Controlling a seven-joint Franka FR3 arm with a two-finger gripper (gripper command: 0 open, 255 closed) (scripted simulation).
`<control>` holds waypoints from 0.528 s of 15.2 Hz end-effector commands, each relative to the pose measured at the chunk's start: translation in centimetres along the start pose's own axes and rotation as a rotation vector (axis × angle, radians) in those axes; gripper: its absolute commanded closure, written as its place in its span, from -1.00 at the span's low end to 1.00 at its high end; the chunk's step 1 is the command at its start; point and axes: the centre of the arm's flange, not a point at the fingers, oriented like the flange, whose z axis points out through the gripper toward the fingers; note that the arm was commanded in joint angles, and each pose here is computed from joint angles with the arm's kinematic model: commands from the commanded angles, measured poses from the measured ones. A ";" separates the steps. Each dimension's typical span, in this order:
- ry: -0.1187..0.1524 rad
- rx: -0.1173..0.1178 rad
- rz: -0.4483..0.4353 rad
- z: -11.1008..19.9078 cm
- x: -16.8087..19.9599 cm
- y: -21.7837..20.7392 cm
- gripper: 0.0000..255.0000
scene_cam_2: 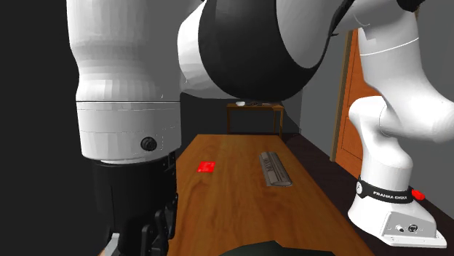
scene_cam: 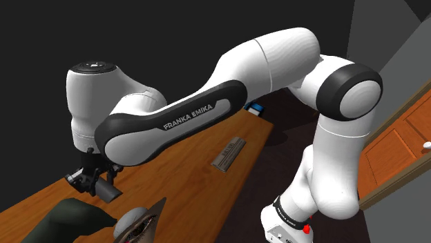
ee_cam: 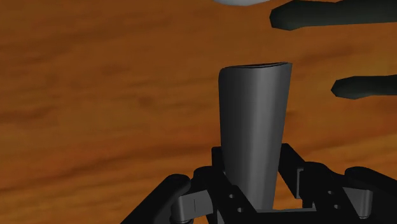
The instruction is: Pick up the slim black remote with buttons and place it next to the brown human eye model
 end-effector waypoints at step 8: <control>0.000 -0.001 0.001 2.1 0.0 0.3 1.00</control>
